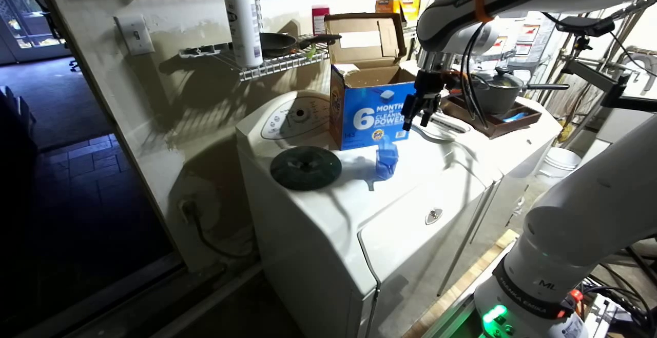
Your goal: Unstack the scoops, then turn the right scoop to the right and stack the scoops together
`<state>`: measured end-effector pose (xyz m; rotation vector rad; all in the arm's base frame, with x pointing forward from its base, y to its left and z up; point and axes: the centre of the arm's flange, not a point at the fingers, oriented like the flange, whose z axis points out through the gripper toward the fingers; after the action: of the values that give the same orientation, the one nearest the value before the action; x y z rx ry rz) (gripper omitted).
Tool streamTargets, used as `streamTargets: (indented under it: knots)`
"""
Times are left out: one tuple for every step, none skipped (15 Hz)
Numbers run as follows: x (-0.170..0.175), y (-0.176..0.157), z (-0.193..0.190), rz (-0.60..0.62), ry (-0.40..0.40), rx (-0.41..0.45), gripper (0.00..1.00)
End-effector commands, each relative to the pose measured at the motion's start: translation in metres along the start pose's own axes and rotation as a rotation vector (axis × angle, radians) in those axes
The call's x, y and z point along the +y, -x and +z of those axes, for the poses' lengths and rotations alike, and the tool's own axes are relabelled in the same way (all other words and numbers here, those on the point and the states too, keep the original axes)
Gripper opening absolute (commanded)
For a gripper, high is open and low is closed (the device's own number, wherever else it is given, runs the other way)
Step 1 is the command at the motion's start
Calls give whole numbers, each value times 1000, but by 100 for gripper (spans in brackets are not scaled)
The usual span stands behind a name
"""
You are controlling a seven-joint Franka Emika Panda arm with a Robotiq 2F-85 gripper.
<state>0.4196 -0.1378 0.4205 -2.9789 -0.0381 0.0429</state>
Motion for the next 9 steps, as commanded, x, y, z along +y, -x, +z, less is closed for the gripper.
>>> streamTargets:
  knots:
    - [0,-14,31,1,80,41,100]
    - [-1,-18,39,4,91,55,100]
    - [-2,-21,45,12,100,69,100]
    - [-3,-23,51,17,102,75,100]
    - [-4,-25,54,19,111,85,100]
    - [-5,-26,58,25,107,88,100]
    - [-7,-26,62,32,104,88,100]
    - [-8,-25,66,36,97,77,100]
    - [-9,-24,68,43,89,68,100]
